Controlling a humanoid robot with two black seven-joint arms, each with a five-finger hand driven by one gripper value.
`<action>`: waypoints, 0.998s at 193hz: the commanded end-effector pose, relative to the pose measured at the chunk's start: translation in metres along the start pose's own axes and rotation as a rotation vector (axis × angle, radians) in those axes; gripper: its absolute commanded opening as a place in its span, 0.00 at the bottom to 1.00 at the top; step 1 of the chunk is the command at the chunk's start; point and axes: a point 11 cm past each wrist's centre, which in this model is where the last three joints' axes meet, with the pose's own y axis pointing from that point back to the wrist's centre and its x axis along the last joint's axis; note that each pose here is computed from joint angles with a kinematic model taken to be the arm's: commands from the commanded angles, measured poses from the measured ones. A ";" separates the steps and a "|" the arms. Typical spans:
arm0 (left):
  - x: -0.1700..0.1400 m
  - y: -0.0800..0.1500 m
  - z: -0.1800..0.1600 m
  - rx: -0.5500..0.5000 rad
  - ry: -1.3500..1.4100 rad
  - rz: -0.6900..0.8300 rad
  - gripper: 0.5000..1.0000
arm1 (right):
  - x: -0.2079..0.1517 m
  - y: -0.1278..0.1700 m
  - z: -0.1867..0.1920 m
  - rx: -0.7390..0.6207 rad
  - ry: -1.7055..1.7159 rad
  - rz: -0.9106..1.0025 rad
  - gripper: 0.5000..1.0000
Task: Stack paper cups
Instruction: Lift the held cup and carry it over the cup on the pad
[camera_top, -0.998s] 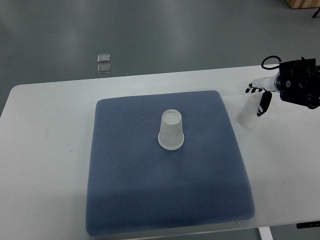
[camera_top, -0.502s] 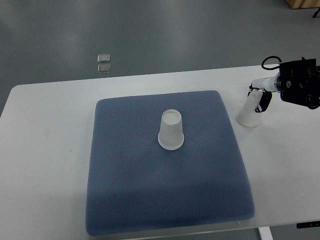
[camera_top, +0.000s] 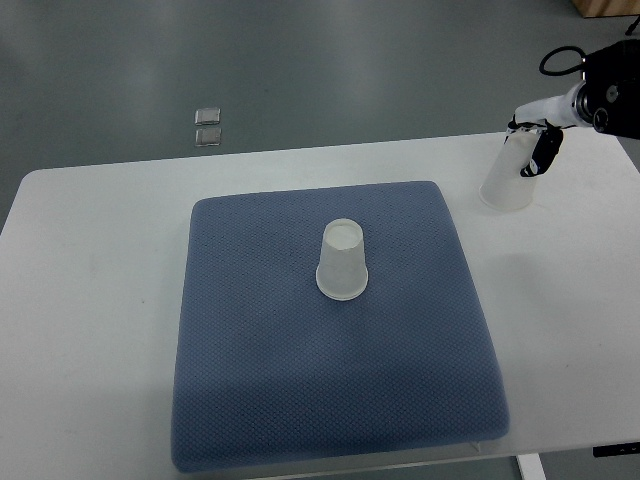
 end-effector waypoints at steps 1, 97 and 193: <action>-0.002 0.000 0.000 0.000 -0.003 -0.005 1.00 | 0.034 0.044 -0.005 0.006 0.030 0.019 0.09; -0.001 0.000 0.000 0.000 -0.003 -0.004 1.00 | 0.099 0.164 -0.062 0.089 0.150 0.079 0.09; -0.001 0.000 0.000 0.000 0.000 -0.002 1.00 | 0.092 0.181 -0.210 0.334 0.188 0.051 0.09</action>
